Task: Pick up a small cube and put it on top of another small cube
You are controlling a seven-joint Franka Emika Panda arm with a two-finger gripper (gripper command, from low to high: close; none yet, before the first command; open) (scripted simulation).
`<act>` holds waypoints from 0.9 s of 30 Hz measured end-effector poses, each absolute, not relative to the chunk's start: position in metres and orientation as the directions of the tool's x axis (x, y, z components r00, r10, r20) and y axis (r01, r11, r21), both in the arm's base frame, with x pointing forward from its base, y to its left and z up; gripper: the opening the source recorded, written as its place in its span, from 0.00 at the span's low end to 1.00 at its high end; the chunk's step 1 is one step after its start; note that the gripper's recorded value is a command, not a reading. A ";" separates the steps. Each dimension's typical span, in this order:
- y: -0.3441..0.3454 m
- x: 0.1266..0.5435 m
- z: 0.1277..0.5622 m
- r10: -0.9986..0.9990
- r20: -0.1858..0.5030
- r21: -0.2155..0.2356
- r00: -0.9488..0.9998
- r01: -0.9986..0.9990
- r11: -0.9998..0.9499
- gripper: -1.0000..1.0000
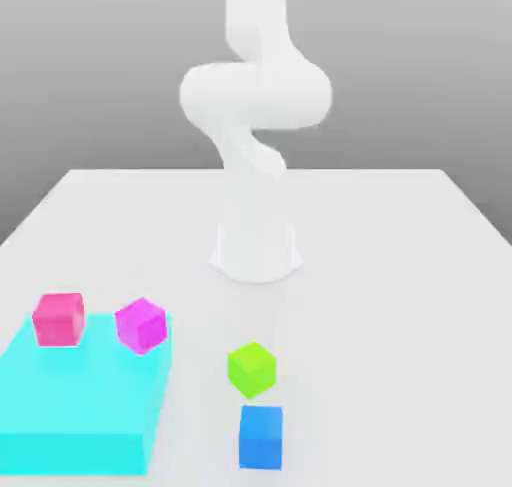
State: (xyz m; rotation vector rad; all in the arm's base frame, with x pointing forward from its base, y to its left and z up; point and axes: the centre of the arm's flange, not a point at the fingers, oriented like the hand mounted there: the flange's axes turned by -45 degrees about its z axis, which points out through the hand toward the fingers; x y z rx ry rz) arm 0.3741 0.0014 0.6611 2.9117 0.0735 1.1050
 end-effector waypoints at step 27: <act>-0.006 0.326 0.131 0.620 -0.001 0.002 0.784 0.620 -0.784 0.00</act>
